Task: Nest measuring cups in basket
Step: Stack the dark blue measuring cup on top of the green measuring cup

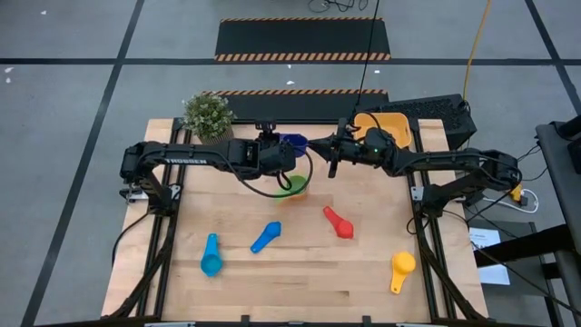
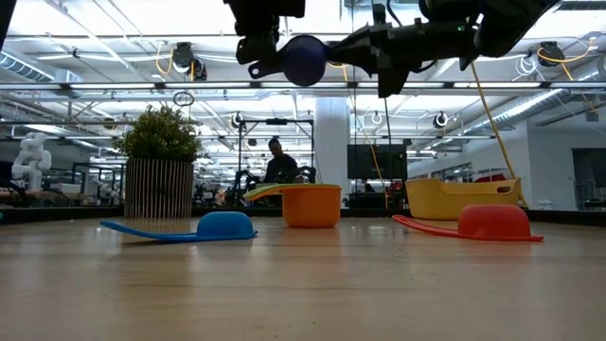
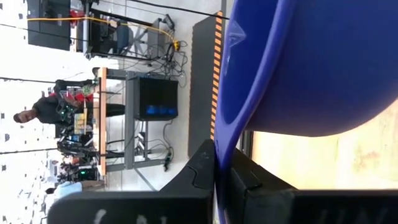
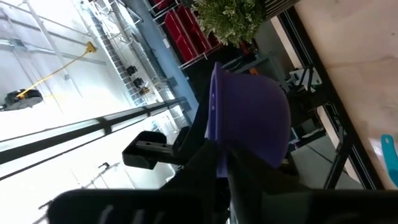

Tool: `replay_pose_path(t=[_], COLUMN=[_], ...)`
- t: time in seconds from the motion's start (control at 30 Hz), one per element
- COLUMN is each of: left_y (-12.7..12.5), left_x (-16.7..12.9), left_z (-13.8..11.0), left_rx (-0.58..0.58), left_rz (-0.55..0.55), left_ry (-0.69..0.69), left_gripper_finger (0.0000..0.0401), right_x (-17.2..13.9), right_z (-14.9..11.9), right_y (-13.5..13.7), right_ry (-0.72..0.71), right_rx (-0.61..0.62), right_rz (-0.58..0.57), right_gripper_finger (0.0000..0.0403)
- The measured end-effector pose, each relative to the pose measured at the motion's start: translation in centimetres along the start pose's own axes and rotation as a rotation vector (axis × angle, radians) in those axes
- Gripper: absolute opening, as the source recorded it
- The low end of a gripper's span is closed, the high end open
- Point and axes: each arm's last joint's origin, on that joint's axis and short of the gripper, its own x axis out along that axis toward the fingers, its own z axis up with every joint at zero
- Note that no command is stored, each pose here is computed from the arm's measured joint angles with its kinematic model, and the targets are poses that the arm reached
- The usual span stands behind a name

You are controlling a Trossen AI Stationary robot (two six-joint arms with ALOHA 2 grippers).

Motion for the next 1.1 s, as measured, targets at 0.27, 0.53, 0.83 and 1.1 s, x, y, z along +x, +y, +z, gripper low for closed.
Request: replay_pose_path(t=[0.27,0.53,0.83,1.1], left_y=[0.0,-0.2,-0.2,1.3], left_x=[0.1,-0.5,-2.5,-4.3], left_z=[0.1,0.2,-0.7,-2.8], left_rx=[-0.041,-0.309,-0.632,-0.909], left_rz=[-0.014,-0.024,-0.1,-0.272], left_ry=[-0.014,-0.022,-0.013,0.045], left_gripper_finger=[0.003,0.0117,0.0189,0.0176], right_x=[0.0,-0.3,-1.2,-2.3], right_z=[0.3,1.9,3.6,5.1], right_y=[0.3,1.4,2.8,4.2], right_ry=[0.01,0.001,0.054,0.15], right_rx=[-0.031,-0.087,-0.18,-0.259], right_rz=[-0.001,0.022,0.013,-0.015], right_gripper_finger=[0.0002,0.0001,0.0,0.0])
